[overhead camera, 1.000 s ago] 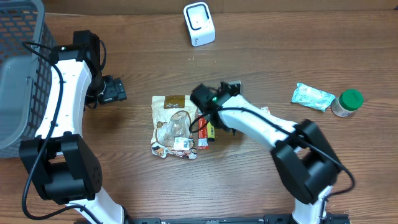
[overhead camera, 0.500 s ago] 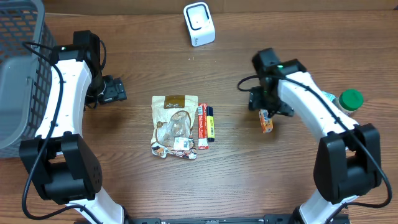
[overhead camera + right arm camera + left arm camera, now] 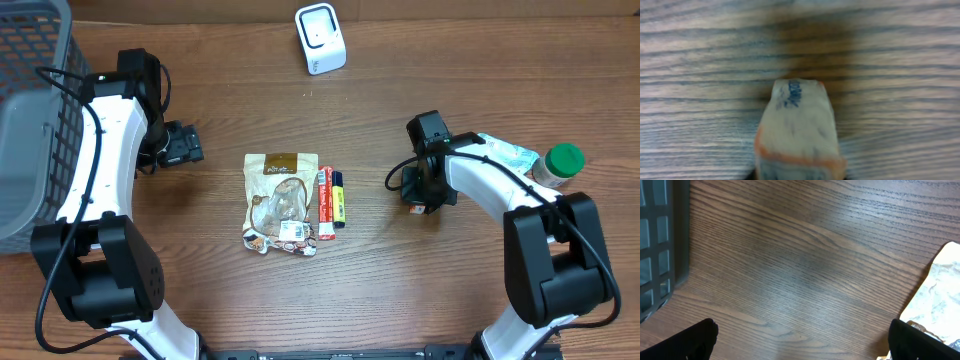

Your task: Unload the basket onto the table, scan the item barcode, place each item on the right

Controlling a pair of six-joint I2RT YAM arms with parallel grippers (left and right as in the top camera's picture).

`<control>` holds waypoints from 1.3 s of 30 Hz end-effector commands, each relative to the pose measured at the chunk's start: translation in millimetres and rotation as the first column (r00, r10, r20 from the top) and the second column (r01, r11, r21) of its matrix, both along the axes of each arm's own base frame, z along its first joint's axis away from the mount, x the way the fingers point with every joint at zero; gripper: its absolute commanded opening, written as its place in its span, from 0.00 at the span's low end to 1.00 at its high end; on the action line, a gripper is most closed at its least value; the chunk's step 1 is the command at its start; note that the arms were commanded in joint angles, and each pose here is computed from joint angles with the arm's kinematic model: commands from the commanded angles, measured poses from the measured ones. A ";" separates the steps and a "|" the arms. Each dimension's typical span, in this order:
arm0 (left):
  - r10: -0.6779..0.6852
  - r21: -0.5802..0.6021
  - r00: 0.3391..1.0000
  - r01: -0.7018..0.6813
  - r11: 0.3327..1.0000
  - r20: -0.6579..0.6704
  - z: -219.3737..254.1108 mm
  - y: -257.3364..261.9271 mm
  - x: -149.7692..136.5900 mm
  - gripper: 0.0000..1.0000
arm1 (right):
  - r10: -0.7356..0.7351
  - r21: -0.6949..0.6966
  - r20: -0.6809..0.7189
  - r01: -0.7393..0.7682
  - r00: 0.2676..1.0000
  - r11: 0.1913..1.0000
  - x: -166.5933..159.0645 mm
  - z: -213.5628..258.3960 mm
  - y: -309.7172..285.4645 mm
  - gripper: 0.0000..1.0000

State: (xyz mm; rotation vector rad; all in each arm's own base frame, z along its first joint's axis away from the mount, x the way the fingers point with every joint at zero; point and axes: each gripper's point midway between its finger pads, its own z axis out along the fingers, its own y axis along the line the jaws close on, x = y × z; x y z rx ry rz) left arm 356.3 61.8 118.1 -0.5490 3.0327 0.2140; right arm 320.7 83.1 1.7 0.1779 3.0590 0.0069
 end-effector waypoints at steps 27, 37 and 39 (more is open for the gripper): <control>-0.026 -0.003 1.000 0.026 1.000 0.004 0.8 -2.9 3.7 1.00 | 0.018 0.023 0.044 -0.019 0.999 1.000 9.2 2.9 6.4 0.66; -0.026 -0.004 1.000 0.026 1.000 0.004 0.8 -3.0 3.7 1.00 | 0.005 -0.051 0.169 0.004 0.986 0.999 60.4 106.0 1.2 0.77; -0.026 -0.003 1.000 0.026 1.000 0.004 0.8 -2.9 3.7 1.00 | -0.032 -0.106 0.168 0.050 0.985 0.993 58.8 107.8 -12.3 0.78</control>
